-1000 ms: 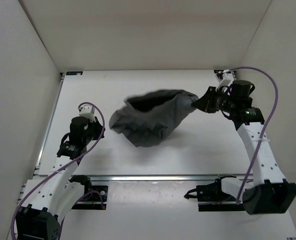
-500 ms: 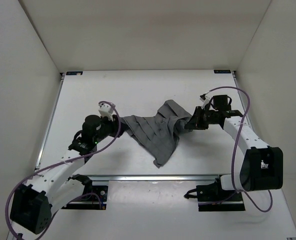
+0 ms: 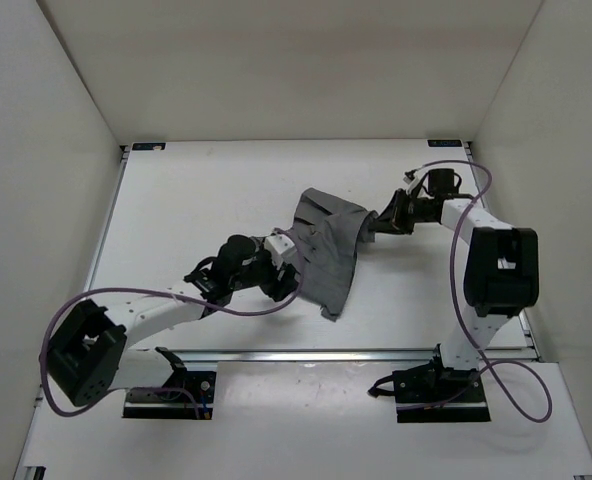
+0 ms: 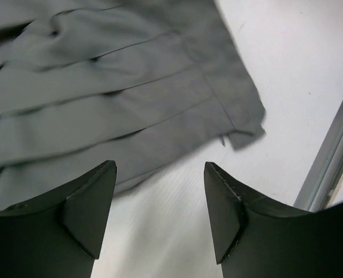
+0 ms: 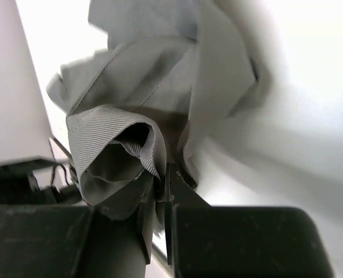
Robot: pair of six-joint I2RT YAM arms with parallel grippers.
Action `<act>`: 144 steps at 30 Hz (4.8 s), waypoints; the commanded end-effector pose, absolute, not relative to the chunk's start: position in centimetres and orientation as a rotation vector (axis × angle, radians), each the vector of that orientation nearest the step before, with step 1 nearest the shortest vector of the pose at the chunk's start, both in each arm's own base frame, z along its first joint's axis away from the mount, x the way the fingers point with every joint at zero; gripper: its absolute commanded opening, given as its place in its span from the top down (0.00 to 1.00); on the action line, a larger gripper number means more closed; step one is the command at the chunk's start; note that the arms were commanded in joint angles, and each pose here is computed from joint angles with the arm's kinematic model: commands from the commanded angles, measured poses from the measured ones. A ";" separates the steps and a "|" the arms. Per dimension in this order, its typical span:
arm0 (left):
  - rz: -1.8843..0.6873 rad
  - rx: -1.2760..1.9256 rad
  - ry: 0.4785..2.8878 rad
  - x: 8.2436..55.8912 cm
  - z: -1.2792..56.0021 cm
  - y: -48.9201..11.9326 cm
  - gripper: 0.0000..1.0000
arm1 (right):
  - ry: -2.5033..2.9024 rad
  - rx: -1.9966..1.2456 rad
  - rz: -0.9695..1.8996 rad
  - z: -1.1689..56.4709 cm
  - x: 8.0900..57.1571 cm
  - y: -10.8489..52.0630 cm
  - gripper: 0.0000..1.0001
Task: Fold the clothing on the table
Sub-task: Flatten the skirt out, then fold the skirt
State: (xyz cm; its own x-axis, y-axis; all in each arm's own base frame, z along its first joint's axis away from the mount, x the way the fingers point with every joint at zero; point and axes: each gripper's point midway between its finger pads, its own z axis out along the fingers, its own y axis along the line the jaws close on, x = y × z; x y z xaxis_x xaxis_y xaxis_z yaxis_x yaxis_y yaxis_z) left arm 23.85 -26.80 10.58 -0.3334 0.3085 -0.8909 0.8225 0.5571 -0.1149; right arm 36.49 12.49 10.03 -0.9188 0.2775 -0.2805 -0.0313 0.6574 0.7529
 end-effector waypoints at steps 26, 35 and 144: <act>-0.670 1.375 1.635 23.2 6.6 -40.9 0.06 | 2.403 0.122 1.293 11.2 41.9 14.1 1.00; -0.632 1.450 1.678 22.4 3.7 -42.4 0.05 | 2.387 0.117 1.298 11.8 41.6 14.1 1.00; -0.281 -0.325 2.178 41.1 5.8 -10.2 0.58 | 2.583 -0.054 0.829 2.6 49.7 16.4 0.97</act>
